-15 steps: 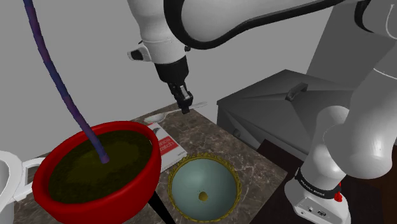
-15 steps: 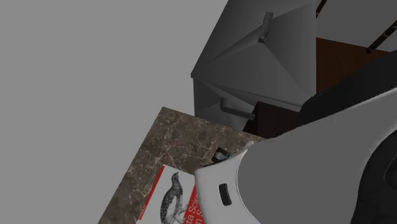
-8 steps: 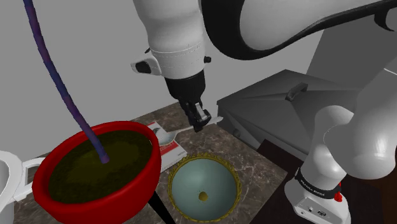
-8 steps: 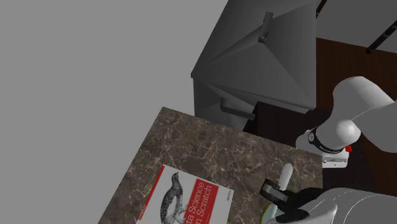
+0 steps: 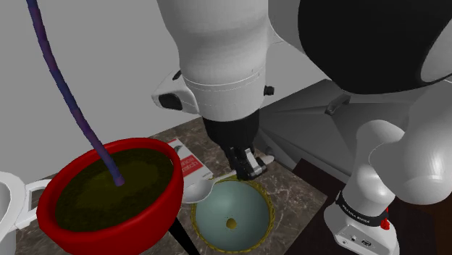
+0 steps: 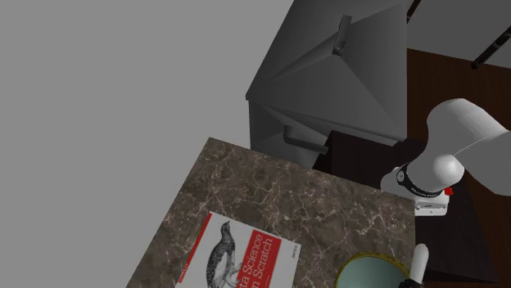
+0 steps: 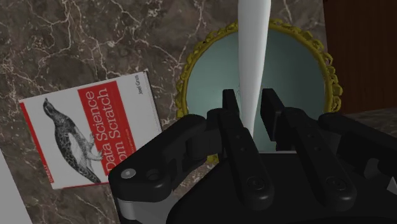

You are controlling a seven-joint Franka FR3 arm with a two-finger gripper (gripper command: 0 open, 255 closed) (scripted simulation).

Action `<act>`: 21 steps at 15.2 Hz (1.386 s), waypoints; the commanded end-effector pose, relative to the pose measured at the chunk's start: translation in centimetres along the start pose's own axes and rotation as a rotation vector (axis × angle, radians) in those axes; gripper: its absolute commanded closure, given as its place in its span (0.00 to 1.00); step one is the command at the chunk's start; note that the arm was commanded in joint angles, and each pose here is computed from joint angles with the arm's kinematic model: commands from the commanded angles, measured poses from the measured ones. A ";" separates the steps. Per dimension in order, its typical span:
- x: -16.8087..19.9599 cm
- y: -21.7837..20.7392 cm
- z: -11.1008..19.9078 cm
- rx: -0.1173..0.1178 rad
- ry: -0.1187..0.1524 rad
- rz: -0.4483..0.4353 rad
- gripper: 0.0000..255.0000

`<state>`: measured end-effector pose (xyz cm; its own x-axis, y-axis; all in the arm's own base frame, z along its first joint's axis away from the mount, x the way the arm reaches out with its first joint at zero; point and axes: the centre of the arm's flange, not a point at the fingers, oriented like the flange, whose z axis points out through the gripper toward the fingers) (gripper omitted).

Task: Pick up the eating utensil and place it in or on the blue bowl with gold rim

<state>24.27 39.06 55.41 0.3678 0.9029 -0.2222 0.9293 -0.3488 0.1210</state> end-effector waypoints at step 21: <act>1.7 -1.3 7.4 0.000 0.000 0.001 1.00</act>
<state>23.99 39.23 48.90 0.3742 0.9052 -0.2013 0.9261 -0.3534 0.1323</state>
